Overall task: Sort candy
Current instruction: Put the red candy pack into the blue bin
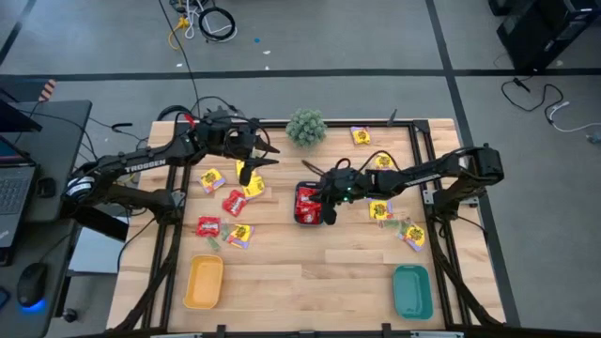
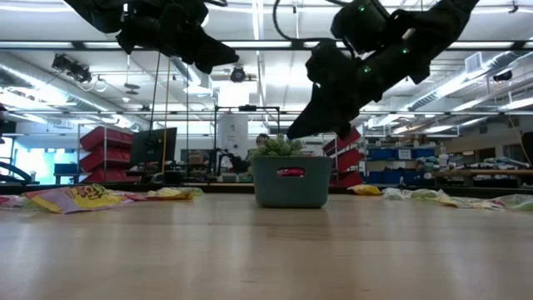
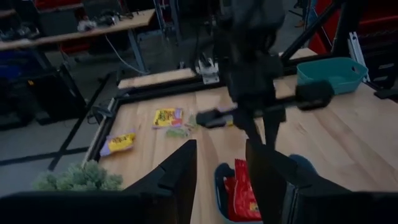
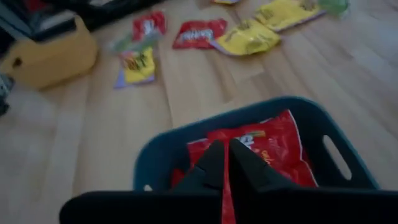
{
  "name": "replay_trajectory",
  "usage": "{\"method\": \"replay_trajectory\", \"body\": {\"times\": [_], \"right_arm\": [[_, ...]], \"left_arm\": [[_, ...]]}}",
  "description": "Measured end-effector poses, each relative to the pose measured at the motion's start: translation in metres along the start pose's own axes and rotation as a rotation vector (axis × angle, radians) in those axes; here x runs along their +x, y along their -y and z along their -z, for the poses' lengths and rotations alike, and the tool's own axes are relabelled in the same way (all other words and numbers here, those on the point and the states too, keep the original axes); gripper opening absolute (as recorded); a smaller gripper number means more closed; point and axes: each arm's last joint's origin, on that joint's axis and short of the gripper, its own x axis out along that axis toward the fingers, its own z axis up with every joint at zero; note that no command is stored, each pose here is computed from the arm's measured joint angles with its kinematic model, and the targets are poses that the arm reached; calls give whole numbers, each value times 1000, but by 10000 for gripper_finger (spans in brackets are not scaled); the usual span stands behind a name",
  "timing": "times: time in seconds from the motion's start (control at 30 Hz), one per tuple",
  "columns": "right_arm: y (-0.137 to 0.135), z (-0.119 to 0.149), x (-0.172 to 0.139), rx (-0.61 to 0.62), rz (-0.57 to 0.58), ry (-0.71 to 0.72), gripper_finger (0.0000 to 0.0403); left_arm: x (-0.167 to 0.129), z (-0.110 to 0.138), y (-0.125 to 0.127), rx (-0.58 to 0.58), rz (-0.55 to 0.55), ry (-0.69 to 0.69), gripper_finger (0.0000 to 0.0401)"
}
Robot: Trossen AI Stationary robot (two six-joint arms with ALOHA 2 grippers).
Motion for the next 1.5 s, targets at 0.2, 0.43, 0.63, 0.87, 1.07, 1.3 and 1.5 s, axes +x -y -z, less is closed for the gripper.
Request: {"method": "replay_trajectory", "body": {"times": [0.2,0.43,0.63,0.87,1.07,1.3,1.5], "right_arm": [[10,11,22,-61,23,-19,2],[16,20,36,-110,29,-23,1],[17,23,40,-113,29,-22,0],[13,10,26,-128,26,9,19],[6,-8,1,-130,33,62,54],[2,-18,-18,-137,28,85,102],[2,-17,-19,-150,33,71,133]], "left_arm": [[-6,-4,2,24,-3,5,113],[-11,-6,5,25,0,4,91],[-11,-6,6,27,2,0,89],[-14,-3,7,22,-27,-51,89],[-21,-3,21,-46,-68,-250,89],[-24,1,54,-305,-66,-541,89],[-35,17,78,-538,-179,-831,90]]}}
